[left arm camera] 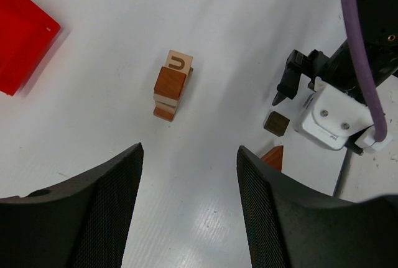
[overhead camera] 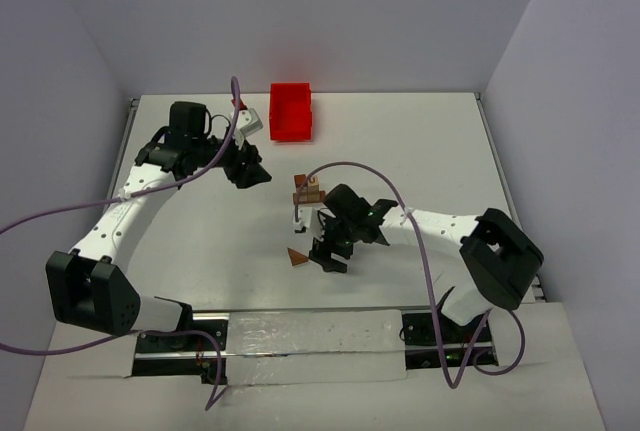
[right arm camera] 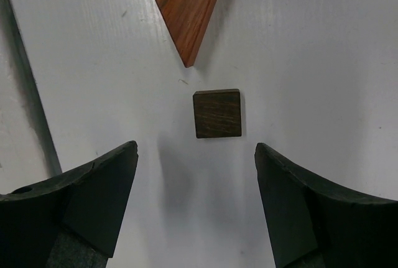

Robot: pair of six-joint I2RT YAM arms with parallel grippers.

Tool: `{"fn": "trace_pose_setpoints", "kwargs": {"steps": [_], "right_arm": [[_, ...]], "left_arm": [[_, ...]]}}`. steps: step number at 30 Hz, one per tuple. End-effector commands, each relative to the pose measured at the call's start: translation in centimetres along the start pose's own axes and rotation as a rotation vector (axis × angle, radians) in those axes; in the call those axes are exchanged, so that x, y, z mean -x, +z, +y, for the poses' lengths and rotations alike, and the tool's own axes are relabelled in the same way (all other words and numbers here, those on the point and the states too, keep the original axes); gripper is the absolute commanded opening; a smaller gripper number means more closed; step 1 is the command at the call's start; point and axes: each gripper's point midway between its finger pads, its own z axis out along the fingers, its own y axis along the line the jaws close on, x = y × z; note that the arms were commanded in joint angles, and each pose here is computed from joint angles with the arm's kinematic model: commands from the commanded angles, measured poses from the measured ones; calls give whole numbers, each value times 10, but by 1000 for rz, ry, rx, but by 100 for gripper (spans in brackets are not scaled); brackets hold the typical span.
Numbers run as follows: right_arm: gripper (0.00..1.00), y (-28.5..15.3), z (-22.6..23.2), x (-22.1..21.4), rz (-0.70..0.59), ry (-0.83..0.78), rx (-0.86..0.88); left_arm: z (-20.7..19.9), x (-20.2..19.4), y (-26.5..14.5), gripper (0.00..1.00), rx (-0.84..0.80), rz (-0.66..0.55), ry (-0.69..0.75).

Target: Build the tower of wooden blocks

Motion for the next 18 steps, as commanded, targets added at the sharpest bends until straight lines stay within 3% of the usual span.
{"fn": "trace_pose_setpoints", "kwargs": {"steps": [1,12,18], "right_arm": [[83,1,-16,24,-16,-21,-56],[83,16,-21,16,71,-30,-61],[77,22,-18,15,103,-70,-66]], "left_arm": [[-3,31,-9,68,-4,-94,71],[2,32,-13,68,37,-90,110],[4,32,-14,68,50,-88,127]]}}
